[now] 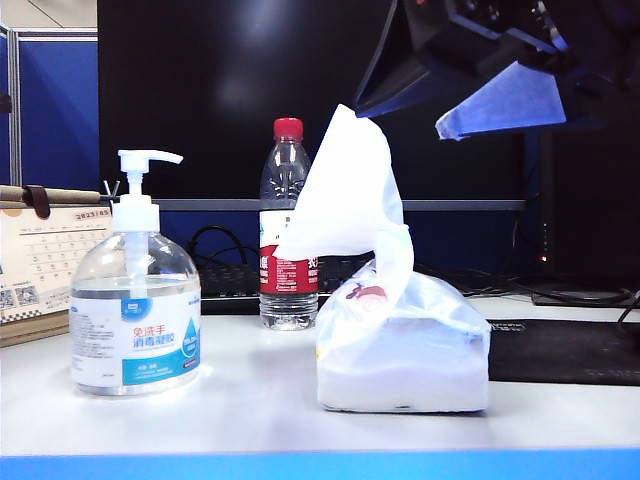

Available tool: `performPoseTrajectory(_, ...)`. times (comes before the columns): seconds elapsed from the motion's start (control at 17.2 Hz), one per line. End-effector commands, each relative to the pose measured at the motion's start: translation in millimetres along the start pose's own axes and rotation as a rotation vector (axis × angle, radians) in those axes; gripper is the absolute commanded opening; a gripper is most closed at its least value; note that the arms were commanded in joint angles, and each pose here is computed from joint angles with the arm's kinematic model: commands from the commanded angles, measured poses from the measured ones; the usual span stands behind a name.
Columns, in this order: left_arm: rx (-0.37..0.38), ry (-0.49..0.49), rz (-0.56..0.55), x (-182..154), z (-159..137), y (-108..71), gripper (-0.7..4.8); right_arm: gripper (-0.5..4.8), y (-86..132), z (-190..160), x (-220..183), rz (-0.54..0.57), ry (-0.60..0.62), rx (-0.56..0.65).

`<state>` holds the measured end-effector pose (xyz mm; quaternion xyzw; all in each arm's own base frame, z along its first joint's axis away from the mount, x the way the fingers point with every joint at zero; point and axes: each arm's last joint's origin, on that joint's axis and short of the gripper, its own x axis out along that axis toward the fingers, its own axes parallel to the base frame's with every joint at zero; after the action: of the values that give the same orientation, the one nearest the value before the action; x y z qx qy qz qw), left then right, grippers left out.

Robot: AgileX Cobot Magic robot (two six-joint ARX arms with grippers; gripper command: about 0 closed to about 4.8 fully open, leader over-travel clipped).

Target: Pull out a tissue from the tissue dispenser, then press the switch of the alcohol sanitizer bottle to drop some sanitizer on the paper tissue, and finally place the treated tissue on the table.

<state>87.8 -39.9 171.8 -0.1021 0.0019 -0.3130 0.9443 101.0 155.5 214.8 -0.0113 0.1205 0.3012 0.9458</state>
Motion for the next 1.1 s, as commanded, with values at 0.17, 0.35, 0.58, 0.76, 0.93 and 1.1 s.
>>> performPoseTrajectory(0.17,0.008,-0.011,0.002,0,2,-0.2,1.34,3.79,0,-11,6,0.007,0.033,0.018)
performPoseTrajectory(0.35,0.008,-0.011,0.0,0,2,-0.4,1.34,3.79,3,-24,31,0.013,0.064,0.016)
performPoseTrajectory(0.58,0.007,-0.009,-0.001,0,2,-0.4,1.34,3.78,-11,-31,56,-0.072,0.031,0.042)
performPoseTrajectory(0.76,0.007,-0.009,-0.001,0,2,-0.4,1.34,3.77,-27,-28,65,-0.039,-0.011,0.091)
performPoseTrajectory(0.93,0.006,-0.005,0.001,0,1,-0.3,1.34,3.73,-33,-33,72,-0.006,0.017,0.14)
performPoseTrajectory(1.1,0.006,-0.005,0.001,0,1,-0.2,1.34,3.63,-28,-40,75,0.04,0.059,0.156)
